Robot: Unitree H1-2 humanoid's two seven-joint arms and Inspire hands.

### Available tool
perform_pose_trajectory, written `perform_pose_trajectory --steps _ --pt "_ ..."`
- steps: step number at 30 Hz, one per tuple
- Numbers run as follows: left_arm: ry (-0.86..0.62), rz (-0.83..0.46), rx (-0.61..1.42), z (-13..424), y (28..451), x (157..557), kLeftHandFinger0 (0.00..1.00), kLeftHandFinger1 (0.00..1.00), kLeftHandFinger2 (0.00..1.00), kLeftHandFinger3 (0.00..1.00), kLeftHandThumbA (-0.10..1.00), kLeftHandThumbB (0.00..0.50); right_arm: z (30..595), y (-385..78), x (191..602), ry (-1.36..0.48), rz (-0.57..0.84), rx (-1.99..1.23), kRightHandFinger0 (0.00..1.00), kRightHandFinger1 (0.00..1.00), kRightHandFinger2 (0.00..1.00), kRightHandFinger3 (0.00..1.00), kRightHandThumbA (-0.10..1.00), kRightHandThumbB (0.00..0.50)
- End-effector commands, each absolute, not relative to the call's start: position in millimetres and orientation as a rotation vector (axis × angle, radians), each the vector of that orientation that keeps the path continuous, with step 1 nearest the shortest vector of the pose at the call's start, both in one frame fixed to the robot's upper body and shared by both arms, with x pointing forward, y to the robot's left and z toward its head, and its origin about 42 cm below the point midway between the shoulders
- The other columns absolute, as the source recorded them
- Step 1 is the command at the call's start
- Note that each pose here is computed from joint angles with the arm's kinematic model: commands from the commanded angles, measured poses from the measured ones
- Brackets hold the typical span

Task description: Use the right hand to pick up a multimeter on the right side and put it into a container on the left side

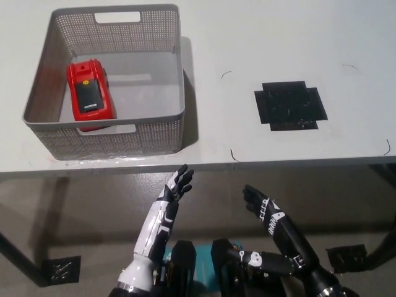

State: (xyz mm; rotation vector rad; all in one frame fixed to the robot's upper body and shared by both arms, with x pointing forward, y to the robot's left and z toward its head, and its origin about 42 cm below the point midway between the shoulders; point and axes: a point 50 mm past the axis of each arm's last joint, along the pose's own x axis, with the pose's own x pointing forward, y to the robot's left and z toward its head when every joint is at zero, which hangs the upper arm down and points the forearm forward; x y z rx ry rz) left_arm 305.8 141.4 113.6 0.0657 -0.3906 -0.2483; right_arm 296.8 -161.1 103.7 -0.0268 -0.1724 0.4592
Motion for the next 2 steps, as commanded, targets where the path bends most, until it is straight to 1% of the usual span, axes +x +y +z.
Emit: perform_pose_trajectory --steps 1,2 --pt "-0.468 -0.247 0.075 129.7 137.7 321.5 1.0 1.0 1.0 1.0 1.0 0.418 123.7 -161.1 308.5 -0.25 0.464 -0.026 1.0 1.0 1.0 1.0 1.0 0.352" --pt "-0.468 -0.247 0.075 129.7 137.7 321.5 1.0 1.0 1.0 1.0 1.0 0.418 123.7 -161.1 308.5 -0.25 0.464 -0.026 1.0 1.0 1.0 1.0 1.0 0.352"
